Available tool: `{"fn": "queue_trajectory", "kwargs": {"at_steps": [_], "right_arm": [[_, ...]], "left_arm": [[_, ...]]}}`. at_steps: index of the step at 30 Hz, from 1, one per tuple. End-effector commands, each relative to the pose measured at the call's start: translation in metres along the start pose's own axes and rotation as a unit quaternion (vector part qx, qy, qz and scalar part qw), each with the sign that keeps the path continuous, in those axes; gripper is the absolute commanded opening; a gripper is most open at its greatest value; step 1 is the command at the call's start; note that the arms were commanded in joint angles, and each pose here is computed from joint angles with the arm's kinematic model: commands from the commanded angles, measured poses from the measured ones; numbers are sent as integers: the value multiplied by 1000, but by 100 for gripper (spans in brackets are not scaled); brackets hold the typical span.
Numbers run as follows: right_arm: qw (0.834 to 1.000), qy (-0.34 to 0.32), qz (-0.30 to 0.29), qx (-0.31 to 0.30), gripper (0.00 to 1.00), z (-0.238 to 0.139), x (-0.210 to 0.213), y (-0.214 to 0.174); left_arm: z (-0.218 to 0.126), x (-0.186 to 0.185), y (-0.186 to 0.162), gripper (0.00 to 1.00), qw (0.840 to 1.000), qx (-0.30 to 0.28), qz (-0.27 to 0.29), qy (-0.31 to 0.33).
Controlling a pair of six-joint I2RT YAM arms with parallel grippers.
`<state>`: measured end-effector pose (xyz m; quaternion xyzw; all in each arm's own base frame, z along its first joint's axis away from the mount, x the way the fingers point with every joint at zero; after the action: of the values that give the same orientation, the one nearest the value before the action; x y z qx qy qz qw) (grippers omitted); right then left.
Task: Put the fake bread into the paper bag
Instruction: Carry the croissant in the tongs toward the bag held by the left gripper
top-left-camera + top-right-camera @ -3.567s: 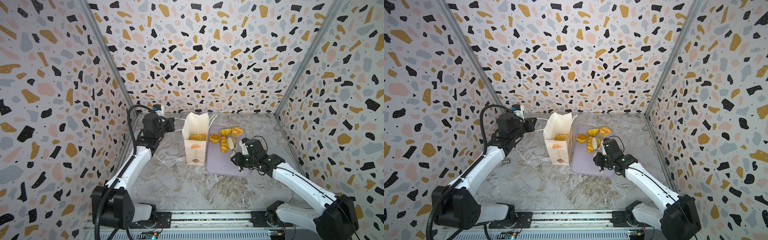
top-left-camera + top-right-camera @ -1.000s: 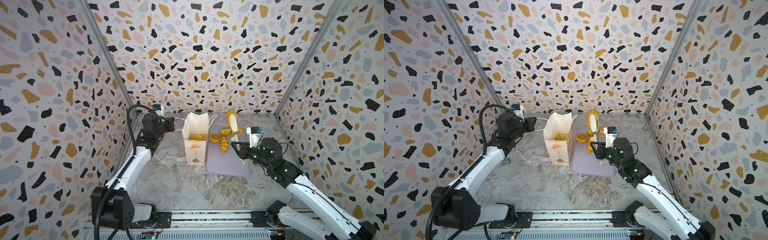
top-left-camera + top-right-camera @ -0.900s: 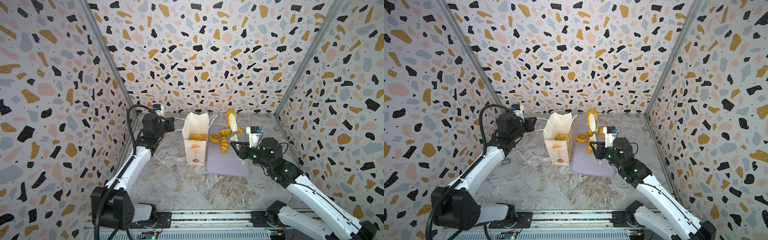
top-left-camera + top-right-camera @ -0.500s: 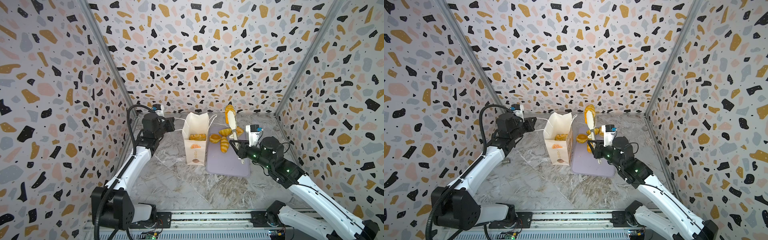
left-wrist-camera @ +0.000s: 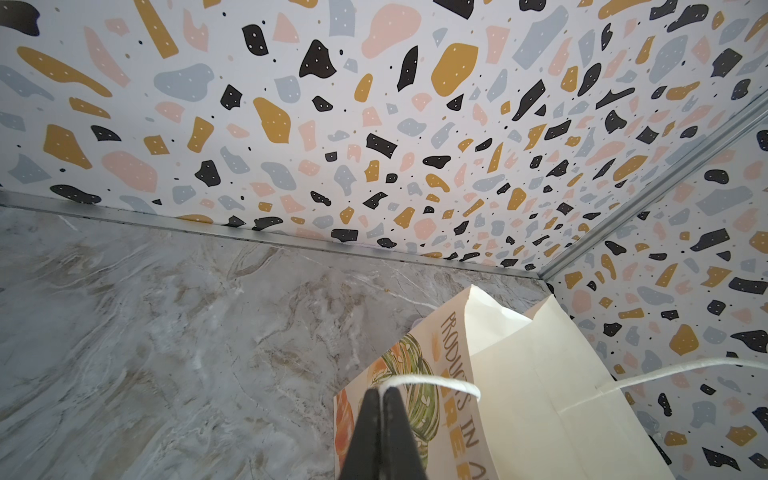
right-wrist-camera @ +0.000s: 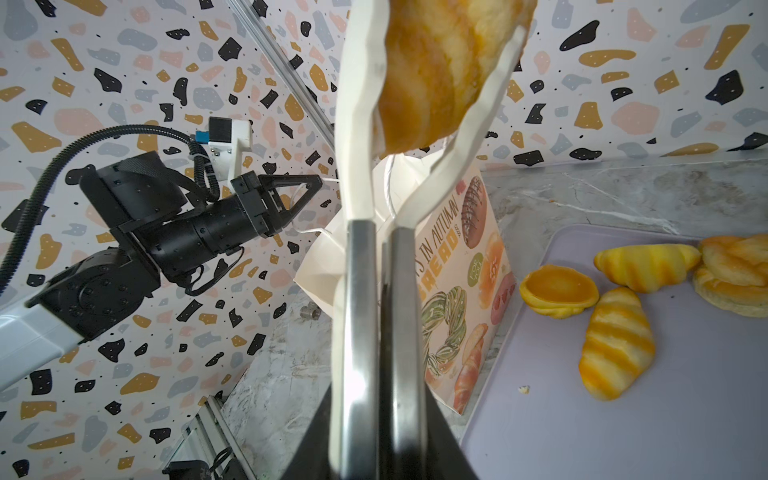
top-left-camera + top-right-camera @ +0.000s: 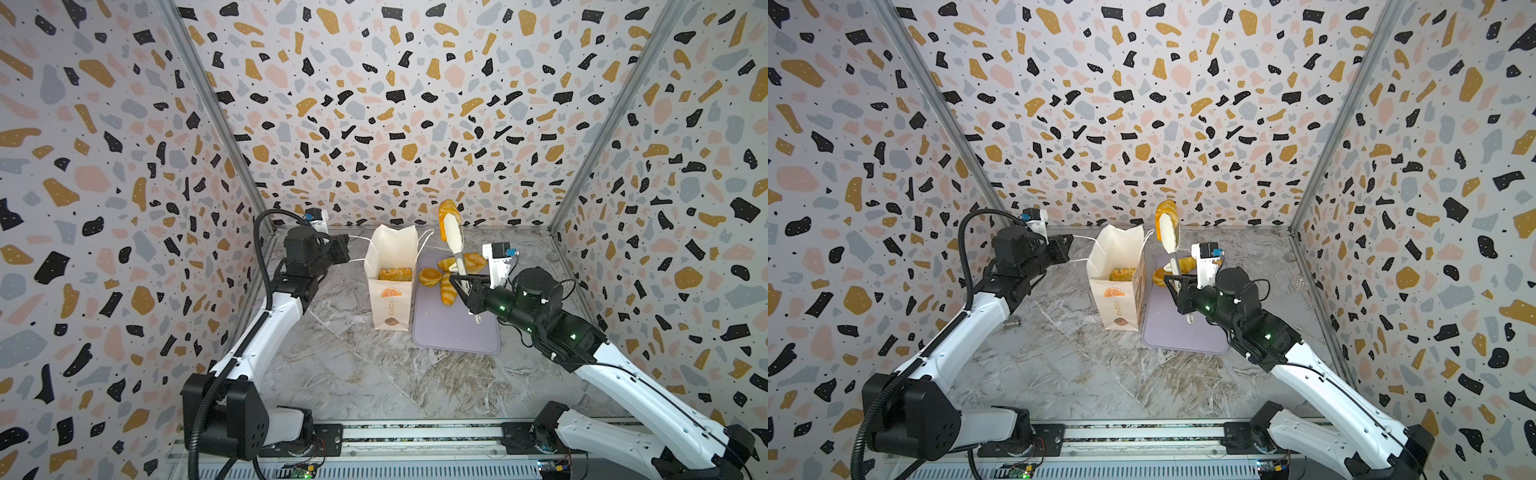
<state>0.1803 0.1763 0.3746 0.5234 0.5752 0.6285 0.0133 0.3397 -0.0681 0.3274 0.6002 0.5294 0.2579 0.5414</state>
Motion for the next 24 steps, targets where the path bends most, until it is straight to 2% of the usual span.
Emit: {"fn": "queue_trajectory", "kwargs": {"at_steps": [1,24], "right_arm": [[998,33,-18,-43,16,-11,23,20],[998,43,-53,1,16,16,52,12]], "left_arm": [[-4,-5,5,0,1000,-19,8,-11],[-4,-5,6,0,1000,-21,8,-13]]}}
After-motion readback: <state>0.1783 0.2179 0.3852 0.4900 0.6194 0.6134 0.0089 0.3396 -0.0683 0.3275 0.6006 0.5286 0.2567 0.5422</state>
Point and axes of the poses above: each gripper's point midway between its finger pads, its own z axis out along the fingers, its own x axis along the line the jaws close on, y = z × x, the point moved 10 cm from there along -z, back along the fingers, and after that the axes turned 10 degrees about z, right-handed, at the moved point
